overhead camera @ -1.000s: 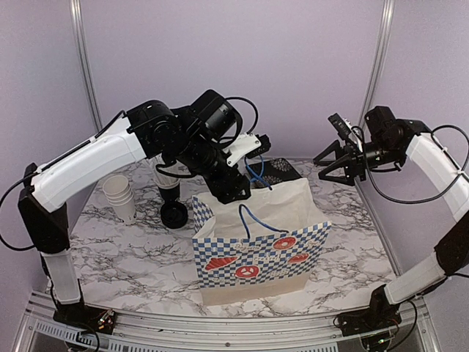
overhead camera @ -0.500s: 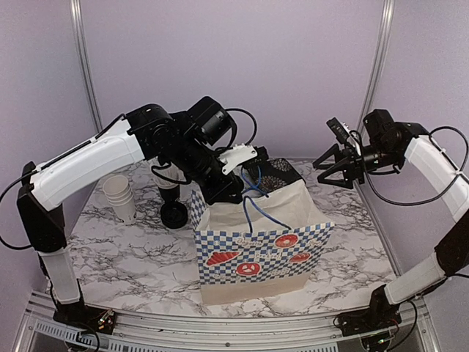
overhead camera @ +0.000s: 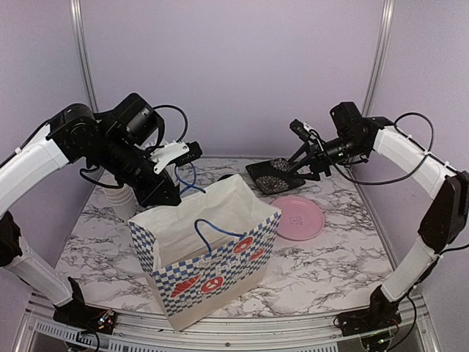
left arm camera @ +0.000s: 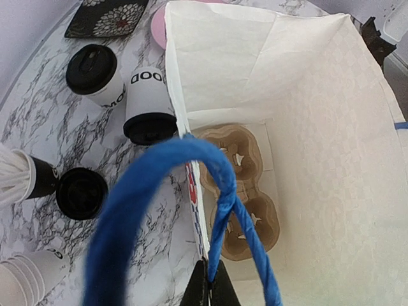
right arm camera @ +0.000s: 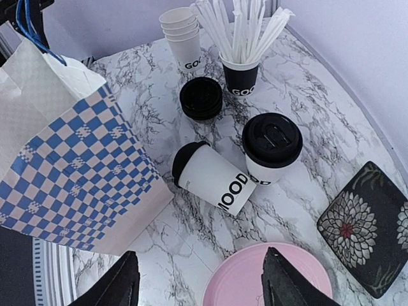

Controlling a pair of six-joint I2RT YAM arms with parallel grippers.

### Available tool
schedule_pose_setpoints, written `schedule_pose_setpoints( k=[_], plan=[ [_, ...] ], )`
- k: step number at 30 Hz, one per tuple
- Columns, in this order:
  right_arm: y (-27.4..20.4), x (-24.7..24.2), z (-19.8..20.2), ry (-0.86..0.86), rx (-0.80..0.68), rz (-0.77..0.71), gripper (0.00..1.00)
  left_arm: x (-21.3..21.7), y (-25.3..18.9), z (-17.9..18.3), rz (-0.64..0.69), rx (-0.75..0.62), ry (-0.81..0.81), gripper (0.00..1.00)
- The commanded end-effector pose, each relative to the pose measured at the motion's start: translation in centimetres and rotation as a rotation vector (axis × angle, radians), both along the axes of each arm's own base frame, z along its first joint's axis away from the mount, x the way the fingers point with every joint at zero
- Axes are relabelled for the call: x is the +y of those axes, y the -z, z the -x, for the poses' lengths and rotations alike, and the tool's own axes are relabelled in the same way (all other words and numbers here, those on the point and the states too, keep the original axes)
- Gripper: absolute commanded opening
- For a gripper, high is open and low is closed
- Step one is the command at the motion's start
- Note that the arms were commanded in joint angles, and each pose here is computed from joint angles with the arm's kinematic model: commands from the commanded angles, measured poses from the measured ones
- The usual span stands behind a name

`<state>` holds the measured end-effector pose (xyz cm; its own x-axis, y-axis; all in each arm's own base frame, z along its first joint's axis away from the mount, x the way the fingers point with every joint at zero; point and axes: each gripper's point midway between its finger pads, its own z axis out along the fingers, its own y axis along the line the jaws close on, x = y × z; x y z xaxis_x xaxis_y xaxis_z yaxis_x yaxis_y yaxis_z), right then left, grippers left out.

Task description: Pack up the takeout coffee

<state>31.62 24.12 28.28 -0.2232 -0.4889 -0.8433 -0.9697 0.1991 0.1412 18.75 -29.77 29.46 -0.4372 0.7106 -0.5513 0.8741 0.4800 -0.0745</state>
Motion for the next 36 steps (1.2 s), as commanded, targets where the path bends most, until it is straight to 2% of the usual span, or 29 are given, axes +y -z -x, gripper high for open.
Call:
schedule_pose_setpoints(
  k=[1,8,12,18,22,26,29,33,36],
  plan=[
    [-0.5,1.6,-3.8,0.088,-0.049,0.029,0.63,5.1,0.3,-0.6,-0.068,-0.027,-0.155,0.00],
    [2.4,3.0,-7.8,0.175,-0.002,0.070,0.62,9.8,0.5,-2.6,-0.159,-0.143,-0.282,0.00],
    [4.7,4.1,-9.1,0.188,0.077,0.082,0.61,11.8,1.5,-3.7,-0.244,-0.192,-0.334,0.00],
    [7.0,7.3,-7.5,0.067,0.048,0.104,0.67,11.2,2.2,-4.0,-0.261,-0.172,-0.321,0.00],
    [8.7,9.6,-3.7,-0.107,-0.061,0.199,0.67,11.1,2.6,-4.3,-0.280,-0.171,-0.323,0.00],
    [10.8,10.1,-0.9,-0.262,-0.210,0.297,0.70,10.9,2.6,-4.6,-0.278,-0.173,-0.326,0.18],
    [12.4,10.2,-0.7,-0.314,-0.275,0.345,0.73,10.7,2.2,-4.7,-0.264,-0.177,-0.329,0.30],
    [14.3,10.9,-1.6,-0.333,-0.327,0.394,0.77,10.1,1.7,-4.7,-0.233,-0.168,-0.322,0.39],
    [15.1,11.6,-1.8,-0.348,-0.352,0.415,0.78,9.8,1.5,-4.6,-0.216,-0.162,-0.315,0.40]
  ],
)
